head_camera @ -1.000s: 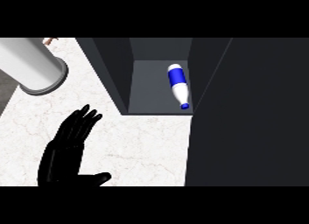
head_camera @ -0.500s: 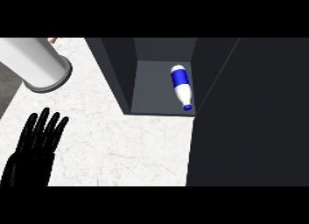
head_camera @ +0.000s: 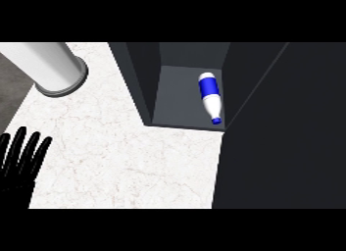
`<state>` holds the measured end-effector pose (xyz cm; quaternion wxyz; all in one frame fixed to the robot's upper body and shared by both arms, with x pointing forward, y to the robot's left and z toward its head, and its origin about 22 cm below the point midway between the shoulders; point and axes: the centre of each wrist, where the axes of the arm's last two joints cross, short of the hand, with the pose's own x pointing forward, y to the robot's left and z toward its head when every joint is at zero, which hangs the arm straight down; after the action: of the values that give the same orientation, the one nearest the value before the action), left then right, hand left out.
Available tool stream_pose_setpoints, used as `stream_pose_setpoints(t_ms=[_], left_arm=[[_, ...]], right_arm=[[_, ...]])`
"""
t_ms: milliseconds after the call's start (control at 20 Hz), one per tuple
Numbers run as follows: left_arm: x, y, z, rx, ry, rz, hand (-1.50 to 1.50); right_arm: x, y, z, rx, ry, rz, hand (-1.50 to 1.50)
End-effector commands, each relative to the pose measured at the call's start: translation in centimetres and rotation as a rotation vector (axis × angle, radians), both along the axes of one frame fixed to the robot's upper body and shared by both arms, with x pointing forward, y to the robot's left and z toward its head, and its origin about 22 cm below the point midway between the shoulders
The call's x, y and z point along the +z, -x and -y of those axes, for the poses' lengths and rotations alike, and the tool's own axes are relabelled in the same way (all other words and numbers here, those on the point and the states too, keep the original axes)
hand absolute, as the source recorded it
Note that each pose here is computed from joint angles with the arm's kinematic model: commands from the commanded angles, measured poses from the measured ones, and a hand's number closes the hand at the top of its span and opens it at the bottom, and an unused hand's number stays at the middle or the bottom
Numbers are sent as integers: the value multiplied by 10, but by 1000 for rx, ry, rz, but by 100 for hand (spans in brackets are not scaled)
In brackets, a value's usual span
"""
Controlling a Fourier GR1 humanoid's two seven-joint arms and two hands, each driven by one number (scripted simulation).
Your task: Pick up the bottled water, place it into the cabinet and close the cabinet
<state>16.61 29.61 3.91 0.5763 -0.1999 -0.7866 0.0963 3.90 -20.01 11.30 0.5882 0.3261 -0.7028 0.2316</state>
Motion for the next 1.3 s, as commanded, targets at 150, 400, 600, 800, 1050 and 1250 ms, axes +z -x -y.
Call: stream_pose_setpoints(t_ms=[150,400,600,800,1050,1250], left_arm=[[9,3,-19,-55,-11,16,-150],[12,3,-27,-83,-13,30,-150],[20,-1,-26,-117,-25,59,-150],[23,-2,-34,-129,-39,53,-150],[25,-3,-34,-154,-50,50,-150],[28,-5,-41,-151,-63,50,-150]], right_arm=[[23,0,-30,236,-64,65,150],[17,-9,-33,234,-9,55,150],[18,-19,-31,244,44,100,150],[17,-27,-33,259,63,126,150],[25,-40,-24,334,224,237,-150],[30,-46,-28,341,206,274,150]])
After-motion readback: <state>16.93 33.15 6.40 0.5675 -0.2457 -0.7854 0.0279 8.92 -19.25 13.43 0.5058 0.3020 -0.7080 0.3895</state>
